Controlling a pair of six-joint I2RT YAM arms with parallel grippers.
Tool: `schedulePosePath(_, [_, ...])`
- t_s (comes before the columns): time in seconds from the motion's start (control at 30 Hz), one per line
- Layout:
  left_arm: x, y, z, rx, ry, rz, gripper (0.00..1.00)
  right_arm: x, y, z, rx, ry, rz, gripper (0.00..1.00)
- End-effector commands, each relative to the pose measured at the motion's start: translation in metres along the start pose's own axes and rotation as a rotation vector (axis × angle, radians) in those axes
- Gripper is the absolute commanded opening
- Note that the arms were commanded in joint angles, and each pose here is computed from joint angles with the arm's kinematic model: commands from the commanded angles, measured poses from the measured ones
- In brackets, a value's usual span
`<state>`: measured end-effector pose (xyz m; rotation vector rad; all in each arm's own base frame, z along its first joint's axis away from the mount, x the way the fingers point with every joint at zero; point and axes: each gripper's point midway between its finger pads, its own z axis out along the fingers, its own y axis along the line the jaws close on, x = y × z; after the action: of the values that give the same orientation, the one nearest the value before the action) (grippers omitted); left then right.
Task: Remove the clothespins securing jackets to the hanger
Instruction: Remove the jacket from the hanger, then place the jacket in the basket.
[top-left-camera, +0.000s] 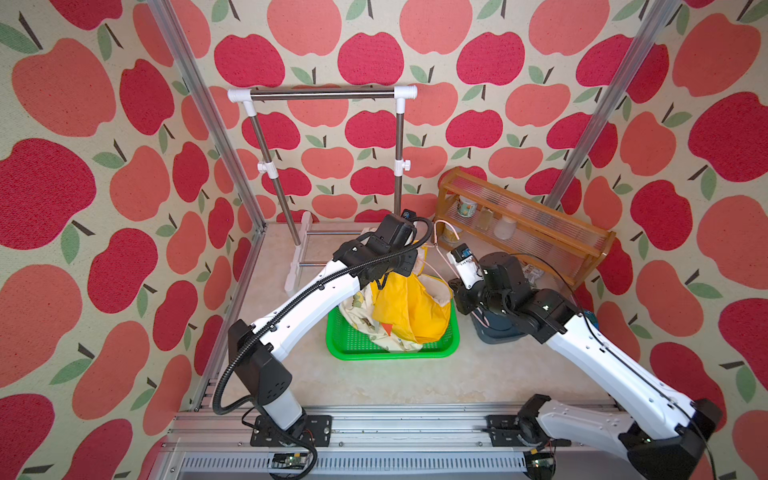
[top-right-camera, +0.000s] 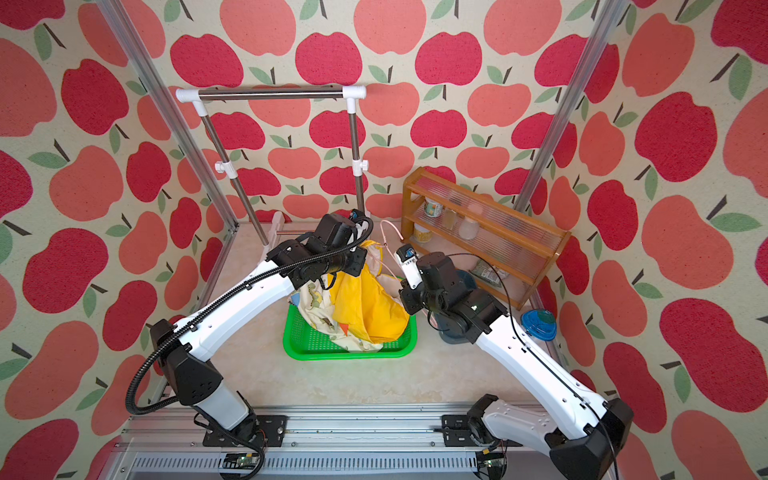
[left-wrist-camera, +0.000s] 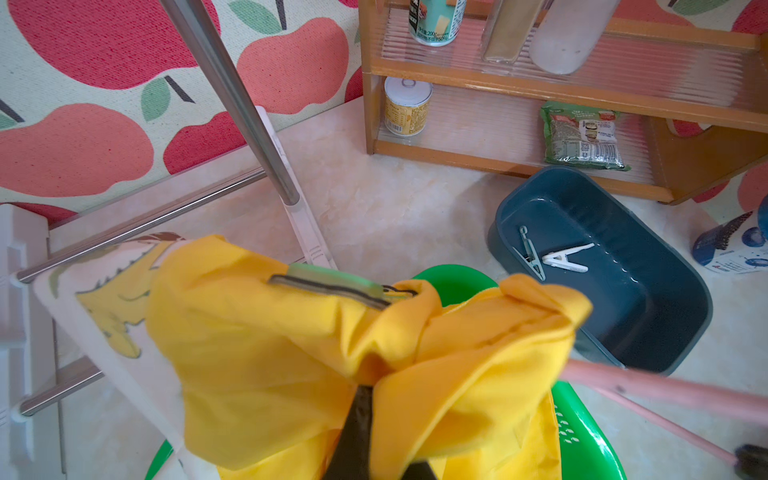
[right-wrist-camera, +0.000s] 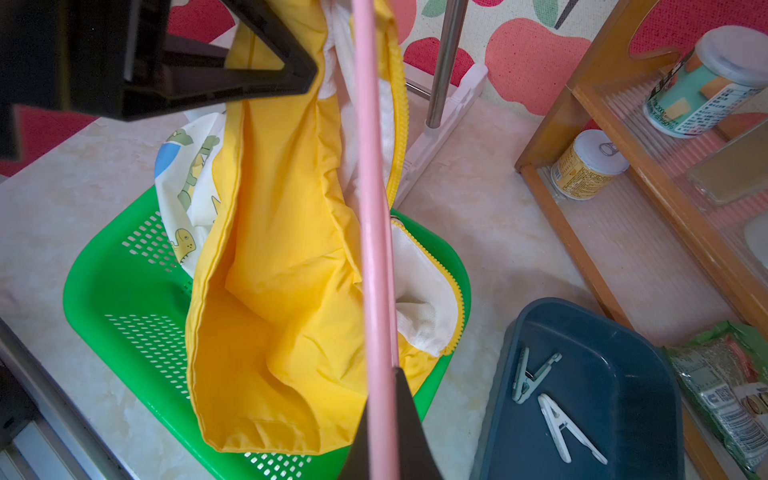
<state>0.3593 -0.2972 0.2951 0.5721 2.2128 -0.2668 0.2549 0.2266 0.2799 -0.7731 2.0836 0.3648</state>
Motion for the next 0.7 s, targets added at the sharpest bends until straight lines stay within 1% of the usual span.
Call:
schedulePosePath(0.0, [-0.029,0.035,-0.036,-0.091,-0.093,-0.014,0.05,-0.025,0.0,-0.026,-0.011,-0.107,0.021,0.0])
schedulePosePath(0.07, [-0.034,0.06,-0.046,-0.146,-0.103,-0.032,0.03,-0.025,0.001,-0.037,-0.018,-0.102,0.003,0.0])
schedulePosePath(0.1, [-0.035,0.072,-0.049,-0.171,-0.105,-0.039,0.0,-0.028,0.003,-0.046,-0.02,-0.113,-0.009,0.0])
schedulePosePath(0.17, [-0.037,0.092,-0.053,-0.217,-0.113,-0.056,0.0,-0.029,0.006,-0.063,-0.032,-0.126,-0.024,0.0])
schedulePosePath(0.33, [-0.033,0.123,-0.047,-0.274,-0.093,-0.117,0.0,-0.015,0.006,-0.096,-0.047,-0.098,-0.016,0.0])
schedulePosePath(0.43, [-0.035,0.118,-0.049,-0.254,-0.109,-0.124,0.0,-0.011,-0.012,-0.109,0.053,-0.109,0.008,0.0])
schedulePosePath(0.53, [-0.043,0.102,-0.061,-0.209,-0.147,-0.09,0.0,-0.014,-0.041,-0.115,0.206,-0.175,0.059,0.0])
schedulePosePath(0.63, [-0.057,0.064,-0.087,-0.159,-0.2,0.037,0.0,-0.025,-0.057,-0.113,0.281,-0.223,0.129,0.0])
schedulePosePath(0.67, [-0.062,0.045,-0.098,-0.139,-0.219,0.091,0.0,-0.027,-0.06,-0.108,0.293,-0.226,0.14,0.0])
